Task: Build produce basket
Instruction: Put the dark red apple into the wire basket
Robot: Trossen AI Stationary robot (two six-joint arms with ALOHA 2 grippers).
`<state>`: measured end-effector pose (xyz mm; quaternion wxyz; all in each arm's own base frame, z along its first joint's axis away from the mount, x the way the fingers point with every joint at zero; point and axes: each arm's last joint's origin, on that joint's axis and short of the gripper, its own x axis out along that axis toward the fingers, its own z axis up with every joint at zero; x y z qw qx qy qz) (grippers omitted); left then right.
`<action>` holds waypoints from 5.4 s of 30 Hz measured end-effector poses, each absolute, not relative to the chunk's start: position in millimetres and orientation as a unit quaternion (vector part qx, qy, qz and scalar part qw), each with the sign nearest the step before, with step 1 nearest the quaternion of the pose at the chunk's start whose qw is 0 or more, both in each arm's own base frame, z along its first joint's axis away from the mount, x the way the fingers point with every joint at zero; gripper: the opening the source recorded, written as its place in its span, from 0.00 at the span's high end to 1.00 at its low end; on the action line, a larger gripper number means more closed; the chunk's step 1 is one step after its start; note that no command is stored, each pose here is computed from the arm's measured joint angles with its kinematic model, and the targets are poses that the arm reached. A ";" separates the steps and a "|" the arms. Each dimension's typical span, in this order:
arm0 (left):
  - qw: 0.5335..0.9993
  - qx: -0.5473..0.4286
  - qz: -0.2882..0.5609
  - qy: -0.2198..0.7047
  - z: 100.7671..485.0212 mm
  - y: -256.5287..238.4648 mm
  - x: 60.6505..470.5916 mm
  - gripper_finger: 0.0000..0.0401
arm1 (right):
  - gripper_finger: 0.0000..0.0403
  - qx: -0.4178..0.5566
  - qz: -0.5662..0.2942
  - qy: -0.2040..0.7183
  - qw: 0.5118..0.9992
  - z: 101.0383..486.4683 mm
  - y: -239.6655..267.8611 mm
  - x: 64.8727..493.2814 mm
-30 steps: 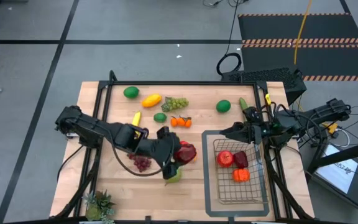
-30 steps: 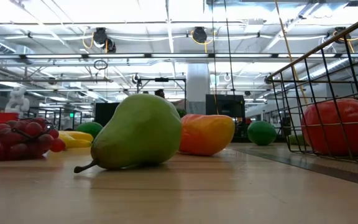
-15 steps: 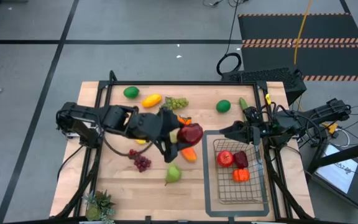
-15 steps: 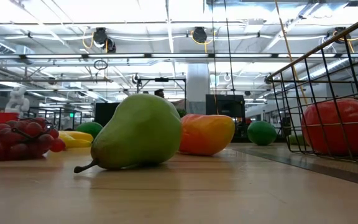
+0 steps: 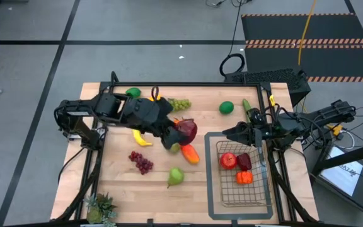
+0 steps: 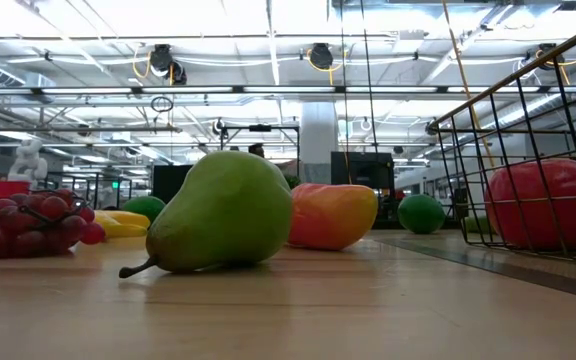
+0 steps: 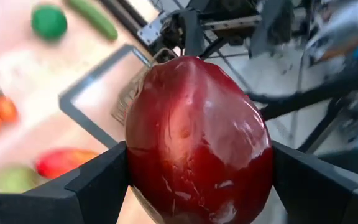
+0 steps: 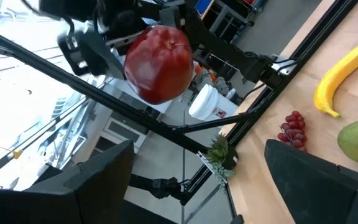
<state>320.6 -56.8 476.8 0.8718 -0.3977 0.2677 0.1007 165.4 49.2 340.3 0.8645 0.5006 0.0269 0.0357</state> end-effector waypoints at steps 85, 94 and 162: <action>0.963 -0.074 0.089 0.244 481.1 -31.3 328.8 0.14 | 0.11 0.562 -0.022 -0.139 0.815 348.0 57.4 212.0; 0.948 0.013 0.036 0.315 458.0 -40.8 342.6 0.14 | 0.11 0.630 0.007 -0.079 0.773 340.0 52.9 219.7; 0.947 -0.004 0.060 0.315 430.7 -68.8 377.2 0.01 | 0.27 0.641 0.056 0.090 0.760 311.2 18.6 244.1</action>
